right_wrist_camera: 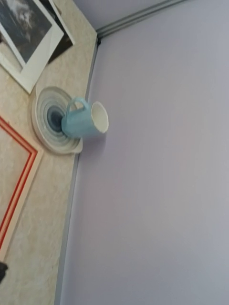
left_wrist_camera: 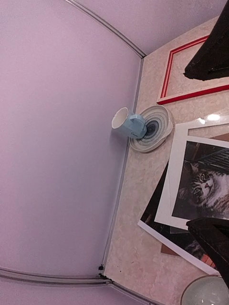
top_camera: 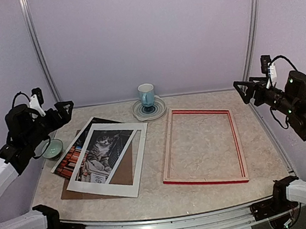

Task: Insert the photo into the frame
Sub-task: Pick up the glass panel from the mat board.

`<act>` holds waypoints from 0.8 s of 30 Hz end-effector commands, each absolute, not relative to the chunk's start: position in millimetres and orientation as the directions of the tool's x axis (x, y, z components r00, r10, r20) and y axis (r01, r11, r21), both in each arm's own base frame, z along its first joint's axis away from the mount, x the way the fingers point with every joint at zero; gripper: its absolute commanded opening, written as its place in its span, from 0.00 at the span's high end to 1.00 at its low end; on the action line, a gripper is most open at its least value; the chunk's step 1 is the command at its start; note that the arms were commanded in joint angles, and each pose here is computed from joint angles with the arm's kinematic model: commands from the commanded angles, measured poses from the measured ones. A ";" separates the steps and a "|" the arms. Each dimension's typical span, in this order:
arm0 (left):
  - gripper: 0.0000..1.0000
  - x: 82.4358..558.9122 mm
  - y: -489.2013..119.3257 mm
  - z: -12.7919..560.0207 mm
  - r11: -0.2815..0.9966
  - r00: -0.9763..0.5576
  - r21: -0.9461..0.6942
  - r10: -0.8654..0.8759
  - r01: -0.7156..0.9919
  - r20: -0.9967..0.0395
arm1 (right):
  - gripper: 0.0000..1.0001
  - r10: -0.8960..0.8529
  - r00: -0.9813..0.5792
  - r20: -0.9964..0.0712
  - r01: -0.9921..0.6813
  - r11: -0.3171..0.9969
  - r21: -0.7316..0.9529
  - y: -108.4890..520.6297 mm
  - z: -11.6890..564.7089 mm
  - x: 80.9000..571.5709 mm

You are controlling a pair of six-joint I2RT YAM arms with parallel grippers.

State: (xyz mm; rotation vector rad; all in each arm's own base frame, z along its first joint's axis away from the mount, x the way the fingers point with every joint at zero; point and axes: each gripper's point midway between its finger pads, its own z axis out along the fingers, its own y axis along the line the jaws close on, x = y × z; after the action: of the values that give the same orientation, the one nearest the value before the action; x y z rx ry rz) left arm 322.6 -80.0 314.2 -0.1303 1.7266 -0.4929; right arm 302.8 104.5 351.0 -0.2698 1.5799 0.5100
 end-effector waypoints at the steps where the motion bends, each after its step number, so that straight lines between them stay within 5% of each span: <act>1: 0.01 323.3 -91.2 341.9 0.878 -0.181 -0.428 -0.395 0.216 -0.901 | 0.01 0.150 -0.132 -0.980 -0.526 0.827 0.198 119.8 356.6 297.5; 13: 0.01 358.3 -99.6 314.3 0.907 -0.327 -0.400 -0.341 0.133 -0.881 | 0.01 0.193 -0.290 -0.937 -0.624 0.705 0.338 154.6 326.9 303.2; 24: 0.01 398.5 -43.7 248.6 0.908 -0.422 -0.392 -0.417 -0.149 -0.805 | 0.01 0.021 -0.496 -0.868 -0.698 0.585 0.413 304.2 280.8 345.4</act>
State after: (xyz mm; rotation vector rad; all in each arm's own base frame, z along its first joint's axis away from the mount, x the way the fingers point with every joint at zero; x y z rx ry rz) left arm 390.2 -66.3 256.8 -0.3120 1.9893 -0.3689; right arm 336.7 254.3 274.1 -0.4917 1.9050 0.9490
